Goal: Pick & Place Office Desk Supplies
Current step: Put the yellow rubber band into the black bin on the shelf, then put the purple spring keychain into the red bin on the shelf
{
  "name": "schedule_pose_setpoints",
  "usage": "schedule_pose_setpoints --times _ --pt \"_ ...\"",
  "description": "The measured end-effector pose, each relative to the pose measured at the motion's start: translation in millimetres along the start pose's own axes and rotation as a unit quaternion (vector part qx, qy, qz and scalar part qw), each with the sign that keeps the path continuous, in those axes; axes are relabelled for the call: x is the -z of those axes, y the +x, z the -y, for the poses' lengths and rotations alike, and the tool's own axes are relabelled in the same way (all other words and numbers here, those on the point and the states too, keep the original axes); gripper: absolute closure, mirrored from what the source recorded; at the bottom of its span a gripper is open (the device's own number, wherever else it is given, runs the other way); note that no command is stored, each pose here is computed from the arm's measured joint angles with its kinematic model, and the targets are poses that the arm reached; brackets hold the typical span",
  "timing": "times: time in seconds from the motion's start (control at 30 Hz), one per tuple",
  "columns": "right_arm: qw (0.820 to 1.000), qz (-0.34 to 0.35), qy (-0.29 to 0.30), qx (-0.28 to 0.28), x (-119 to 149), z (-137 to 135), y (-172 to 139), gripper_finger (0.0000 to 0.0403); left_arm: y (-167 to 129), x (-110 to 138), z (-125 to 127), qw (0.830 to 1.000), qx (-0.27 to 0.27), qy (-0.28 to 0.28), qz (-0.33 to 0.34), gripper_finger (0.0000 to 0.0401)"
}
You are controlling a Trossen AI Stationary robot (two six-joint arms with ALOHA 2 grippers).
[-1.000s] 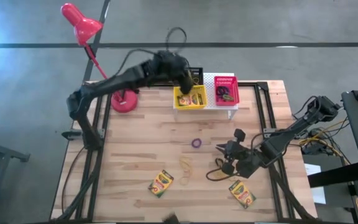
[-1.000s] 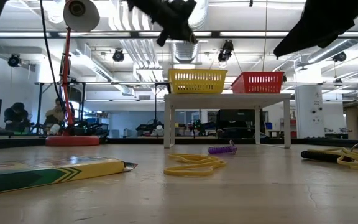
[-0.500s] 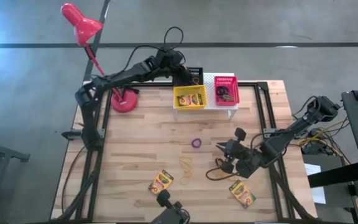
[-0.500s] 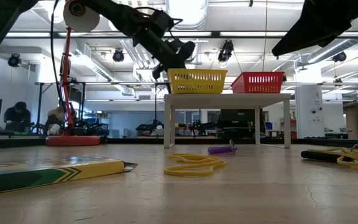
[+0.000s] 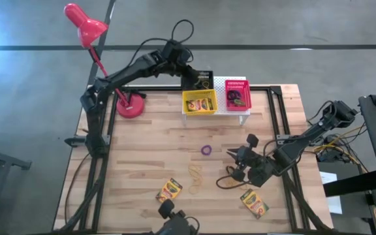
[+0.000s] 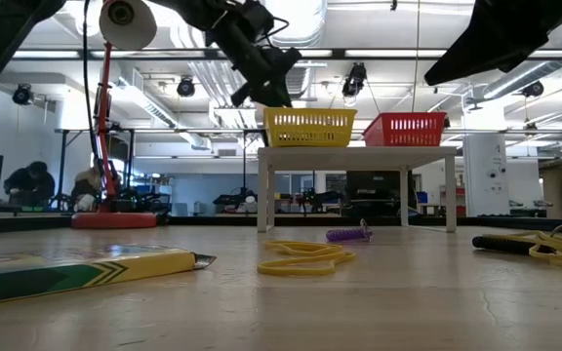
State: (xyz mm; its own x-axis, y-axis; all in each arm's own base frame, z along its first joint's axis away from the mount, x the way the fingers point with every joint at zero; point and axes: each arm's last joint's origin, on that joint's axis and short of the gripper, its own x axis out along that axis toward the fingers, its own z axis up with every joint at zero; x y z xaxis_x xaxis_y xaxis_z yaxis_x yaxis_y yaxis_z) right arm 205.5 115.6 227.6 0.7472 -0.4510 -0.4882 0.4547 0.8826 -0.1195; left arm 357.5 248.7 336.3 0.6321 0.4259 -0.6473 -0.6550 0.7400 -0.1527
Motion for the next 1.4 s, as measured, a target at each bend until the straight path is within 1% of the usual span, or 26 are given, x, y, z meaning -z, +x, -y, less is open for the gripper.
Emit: schedule_pose_setpoints --times 0.07,0.13,0.33,0.43,0.53,0.67,0.77,0.87,0.97,1.1,1.23,1.3,1.4 --pt "1.000 0.006 0.002 0.004 -0.7 -0.1 0.0 0.0364 0.5 -2.7 -0.2 1.000 -0.011 -0.002 -0.002 0.0303" --pt "1.000 0.010 0.002 0.006 -1.1 -0.2 0.1 0.0364 5.1 -0.8 -2.0 0.999 -0.025 -0.008 -0.022 0.0303" --pt "1.000 0.010 -0.003 0.007 -0.3 0.1 0.4 0.0364 23.6 -2.0 -3.3 0.998 -0.032 -0.014 -0.044 0.0303" --pt "1.000 0.009 -0.004 0.007 0.2 0.2 0.6 0.0364 24.1 -3.1 -2.6 0.998 -0.032 0.006 -0.062 0.0303" --pt "1.000 0.009 -0.004 0.007 0.4 0.2 0.6 0.0364 7.7 -9.6 -1.2 0.996 -0.033 0.034 -0.080 0.0303" --pt "1.000 0.010 0.003 0.006 0.0 -0.1 0.6 0.0364 -29.9 -19.4 4.1 0.994 -0.031 0.053 -0.089 0.0303" --pt "1.000 0.017 0.017 0.000 -1.1 -1.6 0.9 0.0364 -59.3 -19.4 17.8 0.993 -0.019 0.070 -0.089 0.0303" --pt "0.999 0.028 0.036 -0.009 0.1 -3.7 2.4 0.0364 -82.3 -11.7 39.6 0.992 0.000 0.093 -0.084 0.0305" --pt "0.998 0.035 0.048 -0.019 6.6 -5.2 3.6 0.0364 -98.2 4.5 66.0 0.987 0.013 0.132 -0.086 0.0307" --pt "0.996 0.023 0.077 -0.028 18.4 -5.3 2.6 0.0364 -110.9 41.4 106.8 0.978 0.011 0.189 -0.090 0.0307" --pt "0.993 -0.040 0.100 -0.046 29.2 -2.5 1.9 0.0364 -116.6 95.8 148.5 0.968 0.008 0.241 -0.070 0.0307" --pt "0.989 -0.079 0.111 -0.061 34.1 -1.5 2.2 0.0364 -119.3 126.0 166.4 0.962 0.024 0.265 -0.053 0.0307" --pt "0.983 -0.119 0.119 -0.076 42.9 -0.8 4.4 0.0364 -120.9 171.4 189.1 0.957 0.065 0.283 -0.019 0.0308"
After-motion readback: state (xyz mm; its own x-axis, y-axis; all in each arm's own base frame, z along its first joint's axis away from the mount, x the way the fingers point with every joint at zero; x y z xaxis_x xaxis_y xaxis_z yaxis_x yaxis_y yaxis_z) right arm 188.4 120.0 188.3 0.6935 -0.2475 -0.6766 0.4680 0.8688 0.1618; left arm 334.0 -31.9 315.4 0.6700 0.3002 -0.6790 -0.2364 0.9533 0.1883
